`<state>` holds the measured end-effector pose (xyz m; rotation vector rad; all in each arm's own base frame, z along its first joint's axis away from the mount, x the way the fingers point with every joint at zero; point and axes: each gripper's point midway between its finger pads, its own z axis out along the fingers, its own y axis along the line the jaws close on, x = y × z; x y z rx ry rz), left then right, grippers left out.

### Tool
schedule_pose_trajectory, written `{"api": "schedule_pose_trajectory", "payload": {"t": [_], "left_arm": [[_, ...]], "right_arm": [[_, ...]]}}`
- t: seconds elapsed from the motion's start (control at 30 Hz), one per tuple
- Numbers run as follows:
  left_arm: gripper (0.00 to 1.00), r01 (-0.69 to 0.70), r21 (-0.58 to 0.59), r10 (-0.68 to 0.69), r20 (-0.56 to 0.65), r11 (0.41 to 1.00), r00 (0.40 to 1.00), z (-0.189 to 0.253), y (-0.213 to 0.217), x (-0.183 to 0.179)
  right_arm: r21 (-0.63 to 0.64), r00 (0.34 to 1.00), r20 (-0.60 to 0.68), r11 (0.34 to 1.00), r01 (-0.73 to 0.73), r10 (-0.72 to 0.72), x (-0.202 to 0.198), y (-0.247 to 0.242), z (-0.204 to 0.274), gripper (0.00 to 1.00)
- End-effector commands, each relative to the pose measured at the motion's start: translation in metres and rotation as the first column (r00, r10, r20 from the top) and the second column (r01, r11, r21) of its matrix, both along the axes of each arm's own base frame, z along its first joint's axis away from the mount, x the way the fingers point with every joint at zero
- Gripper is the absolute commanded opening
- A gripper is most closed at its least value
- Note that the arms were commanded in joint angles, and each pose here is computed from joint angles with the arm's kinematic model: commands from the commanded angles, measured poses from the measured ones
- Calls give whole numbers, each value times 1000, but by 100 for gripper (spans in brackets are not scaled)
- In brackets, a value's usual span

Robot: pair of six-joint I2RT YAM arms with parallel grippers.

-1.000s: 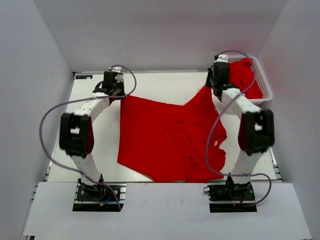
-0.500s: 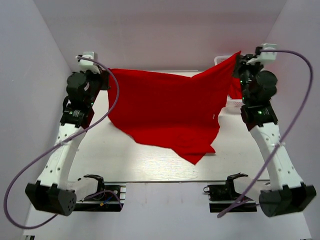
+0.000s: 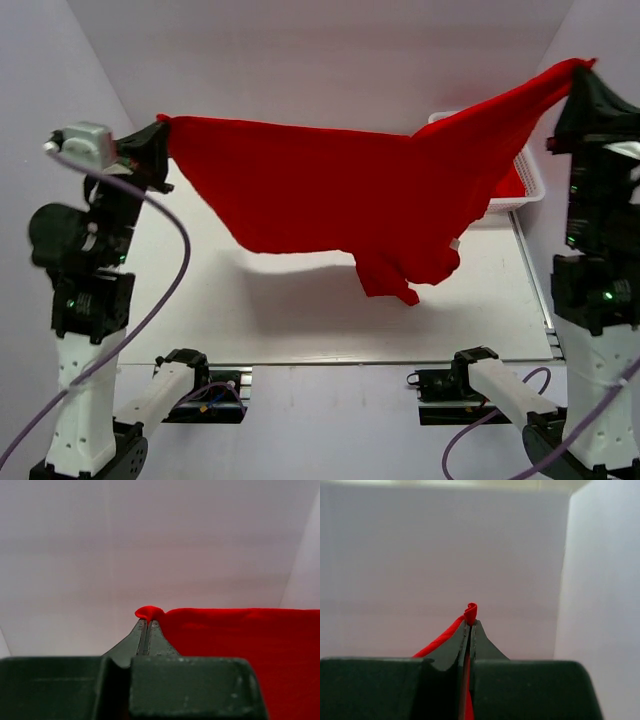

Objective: Fold and stack the t-shirts
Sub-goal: Flatten out the tshirt

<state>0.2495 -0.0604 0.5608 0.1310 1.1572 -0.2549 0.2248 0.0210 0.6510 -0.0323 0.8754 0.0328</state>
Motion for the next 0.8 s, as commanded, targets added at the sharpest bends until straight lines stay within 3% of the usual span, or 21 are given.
{"api": "schedule_pose_trajectory", "payload": {"t": [0.0, 0.2, 0.3, 0.43, 0.53, 0.6, 0.7, 0.77], "left_arm": [[0, 18, 27, -21, 111, 999, 994, 38, 2, -41], [0, 90, 106, -116, 262, 990, 958, 92, -7, -105], [0, 66, 102, -94, 298, 993, 950, 104, -1, -119], [0, 31, 72, -52, 310, 997, 949, 112, 7, -120], [0, 40, 81, -62, 289, 996, 955, 107, 3, -105], [0, 58, 70, -73, 231, 996, 970, 92, -3, -76], [0, 20, 42, -26, 142, 999, 989, 67, -1, -30], [0, -13, 21, 11, 76, 1000, 997, 42, 1, 3]], "right_arm": [[-10, 981, 184, 998, 65, -62, -65, -18, 54, 0], [-27, 934, 356, 998, 57, -44, -138, -24, 107, 0], [-67, 909, 417, 998, 23, 7, -163, -17, 120, 0], [-44, 879, 476, 997, 59, -32, -180, -25, 134, 0], [-55, 893, 448, 995, 79, -46, -158, -22, 132, 0], [-70, 918, 392, 994, 87, -53, -120, -16, 121, 0], [-56, 952, 290, 991, 121, -100, -52, -14, 94, 0], [-88, 982, 158, 989, 115, -100, 20, -1, 58, 0]]}}
